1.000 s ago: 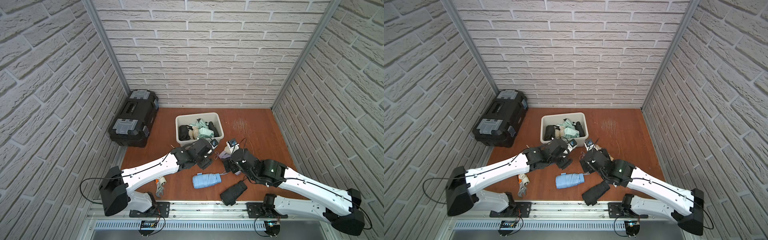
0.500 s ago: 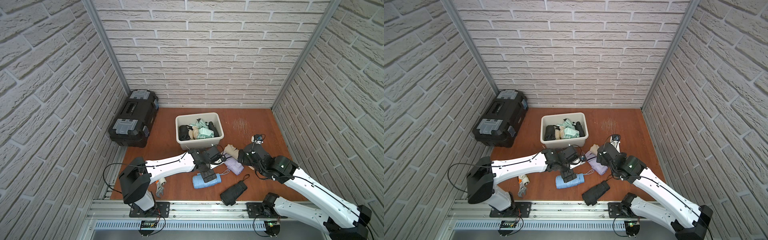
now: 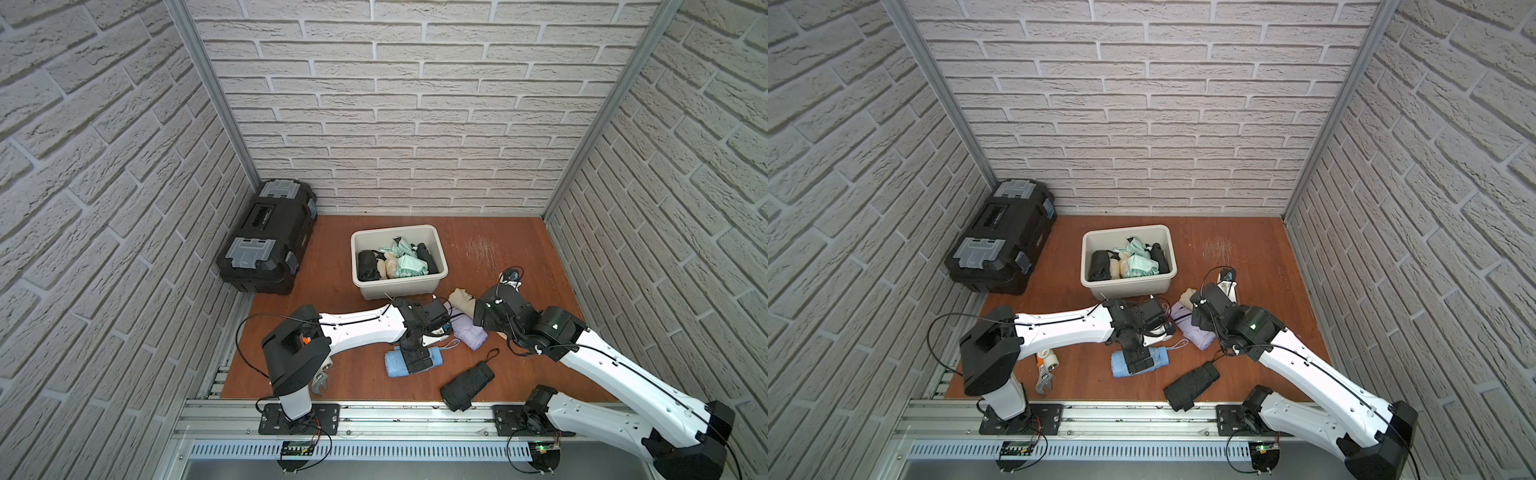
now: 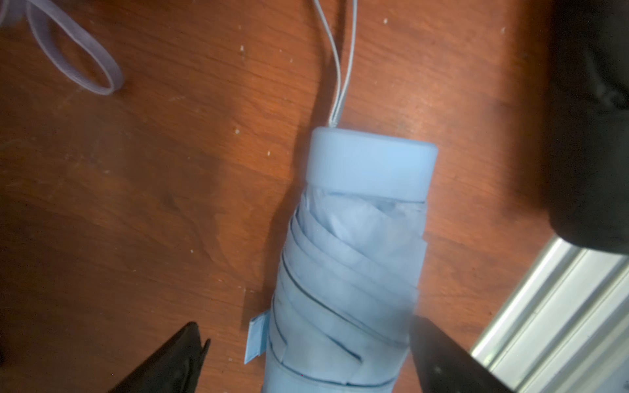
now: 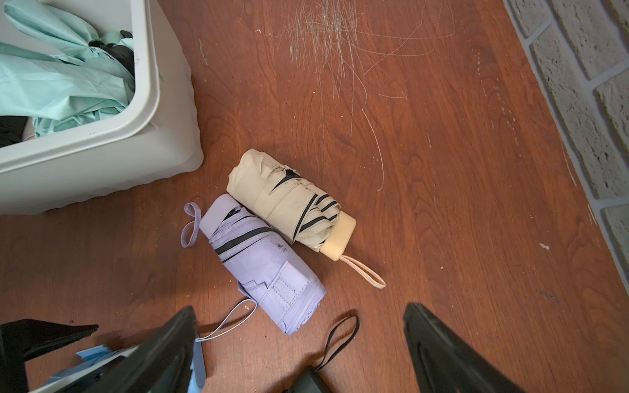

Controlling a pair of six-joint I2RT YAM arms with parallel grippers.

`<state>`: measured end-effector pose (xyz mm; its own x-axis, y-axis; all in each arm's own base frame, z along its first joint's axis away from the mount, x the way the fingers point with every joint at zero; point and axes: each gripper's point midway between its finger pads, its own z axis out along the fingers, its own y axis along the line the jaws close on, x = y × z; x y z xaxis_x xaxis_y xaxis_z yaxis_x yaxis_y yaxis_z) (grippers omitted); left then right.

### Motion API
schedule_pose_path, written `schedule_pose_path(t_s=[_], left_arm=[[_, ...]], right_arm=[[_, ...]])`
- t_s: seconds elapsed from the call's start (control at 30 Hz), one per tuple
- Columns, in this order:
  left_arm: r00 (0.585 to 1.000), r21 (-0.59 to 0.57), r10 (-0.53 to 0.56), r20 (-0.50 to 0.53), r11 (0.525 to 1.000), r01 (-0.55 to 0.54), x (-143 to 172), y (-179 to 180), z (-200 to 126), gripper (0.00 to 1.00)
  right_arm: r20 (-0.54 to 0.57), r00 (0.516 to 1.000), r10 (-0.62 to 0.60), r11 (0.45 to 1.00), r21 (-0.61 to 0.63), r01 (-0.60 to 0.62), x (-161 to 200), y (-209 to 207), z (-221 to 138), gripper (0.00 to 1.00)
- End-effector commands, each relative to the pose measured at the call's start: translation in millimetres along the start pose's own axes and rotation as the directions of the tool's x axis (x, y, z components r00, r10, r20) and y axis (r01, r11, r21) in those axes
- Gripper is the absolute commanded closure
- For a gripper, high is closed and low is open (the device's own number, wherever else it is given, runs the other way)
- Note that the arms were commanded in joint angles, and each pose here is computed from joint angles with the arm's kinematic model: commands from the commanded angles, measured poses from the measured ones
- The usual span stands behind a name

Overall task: Put the umbrella into the storage box
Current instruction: Pick up the umbrella from the center of the board.

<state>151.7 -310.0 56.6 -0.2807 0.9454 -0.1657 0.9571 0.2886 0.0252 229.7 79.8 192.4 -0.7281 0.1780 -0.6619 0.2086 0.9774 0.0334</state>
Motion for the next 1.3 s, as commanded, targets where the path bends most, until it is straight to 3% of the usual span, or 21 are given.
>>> schedule_pose_path(t_s=[0.0,0.17,0.37,0.67,1.07,1.27], left_arm=[[1.0,0.05,0.008,0.003,0.999,-0.008,-1,-11,-4,0.02],[1.0,0.07,0.004,-0.028,0.998,-0.002,8,-15,1,0.02],[0.999,-0.018,0.003,-0.053,1.0,-0.004,9,-3,9,0.02],[0.996,-0.046,0.038,-0.086,0.998,-0.043,12,-7,27,0.03],[0.988,-0.131,0.039,-0.147,0.99,-0.059,23,7,44,0.24],[0.994,-0.171,0.017,-0.105,0.985,-0.035,17,13,40,0.35]], right_arm=[[0.027,0.999,0.044,0.999,-0.021,-0.043,-9,3,-4,0.03],[0.029,0.998,0.06,0.998,-0.021,-0.059,-7,0,-4,0.03],[0.028,0.997,0.075,0.997,-0.021,-0.075,-4,-2,-4,0.04],[0.029,0.997,0.078,0.997,-0.021,-0.078,-3,-4,-4,0.04],[0.036,0.996,0.087,0.996,-0.024,-0.086,1,-7,-1,0.04],[0.035,0.998,0.06,0.998,-0.033,-0.059,-3,1,1,0.04]])
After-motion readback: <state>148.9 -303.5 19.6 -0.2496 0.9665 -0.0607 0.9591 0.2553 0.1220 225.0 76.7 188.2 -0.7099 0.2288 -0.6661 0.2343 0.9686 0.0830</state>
